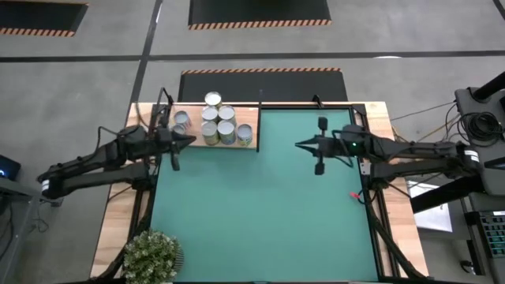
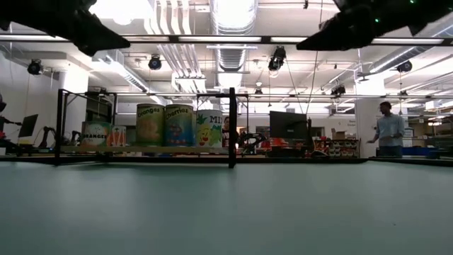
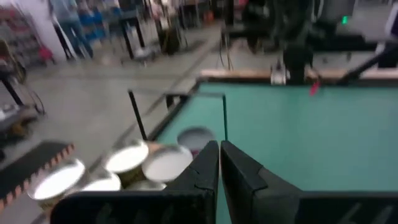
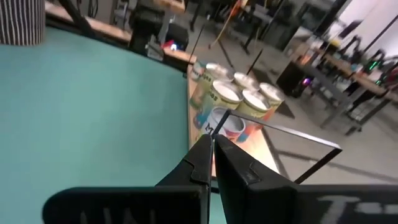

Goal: Pick and place cans onto a shelf
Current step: Return to Home Position

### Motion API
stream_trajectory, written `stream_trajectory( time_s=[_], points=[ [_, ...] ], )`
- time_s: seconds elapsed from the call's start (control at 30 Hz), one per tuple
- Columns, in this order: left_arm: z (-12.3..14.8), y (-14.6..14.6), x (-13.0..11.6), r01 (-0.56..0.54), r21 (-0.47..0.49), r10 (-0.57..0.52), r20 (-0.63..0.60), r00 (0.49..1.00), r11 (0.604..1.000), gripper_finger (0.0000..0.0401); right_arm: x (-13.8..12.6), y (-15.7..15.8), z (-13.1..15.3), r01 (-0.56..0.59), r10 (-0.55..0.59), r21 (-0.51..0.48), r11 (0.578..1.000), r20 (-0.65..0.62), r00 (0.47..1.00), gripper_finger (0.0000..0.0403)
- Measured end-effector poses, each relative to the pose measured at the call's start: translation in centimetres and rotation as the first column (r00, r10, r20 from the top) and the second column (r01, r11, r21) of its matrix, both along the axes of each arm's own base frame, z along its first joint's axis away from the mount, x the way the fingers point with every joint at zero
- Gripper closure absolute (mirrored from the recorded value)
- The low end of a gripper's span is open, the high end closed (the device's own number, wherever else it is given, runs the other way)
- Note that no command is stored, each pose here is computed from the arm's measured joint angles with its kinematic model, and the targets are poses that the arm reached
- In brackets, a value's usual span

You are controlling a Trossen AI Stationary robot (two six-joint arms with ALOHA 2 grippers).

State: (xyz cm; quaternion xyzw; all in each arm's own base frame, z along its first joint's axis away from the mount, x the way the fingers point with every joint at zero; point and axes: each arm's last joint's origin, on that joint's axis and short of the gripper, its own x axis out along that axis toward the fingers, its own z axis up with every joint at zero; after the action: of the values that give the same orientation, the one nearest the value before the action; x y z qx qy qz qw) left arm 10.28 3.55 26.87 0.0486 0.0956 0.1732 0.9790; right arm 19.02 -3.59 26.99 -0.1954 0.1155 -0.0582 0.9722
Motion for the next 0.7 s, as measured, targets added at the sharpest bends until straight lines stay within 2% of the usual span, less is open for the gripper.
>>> stream_trajectory(
  time_s=[0.13,0.57,0.7],
  points=[
    [-0.4,-0.3,-0.9,-0.001,0.022,-0.001,0.073,0.997,1.0,0.0401,-1.3,0.3,-1.3,-0.002,0.003,-0.014,1.0,0.064,0.998,0.0394],
    [-3.3,-0.7,-2.1,-0.006,0.048,-0.002,0.176,0.984,0.999,0.0401,-5.1,1.0,-3.8,0.005,-0.004,-0.002,1.0,0.176,0.984,0.0394],
    [-3.8,-0.8,-2.3,-0.008,0.052,-0.002,0.193,0.981,0.999,0.0401,-7.0,1.4,-3.6,0.005,-0.005,0.003,1.0,0.286,0.958,0.0394]
  ],
)
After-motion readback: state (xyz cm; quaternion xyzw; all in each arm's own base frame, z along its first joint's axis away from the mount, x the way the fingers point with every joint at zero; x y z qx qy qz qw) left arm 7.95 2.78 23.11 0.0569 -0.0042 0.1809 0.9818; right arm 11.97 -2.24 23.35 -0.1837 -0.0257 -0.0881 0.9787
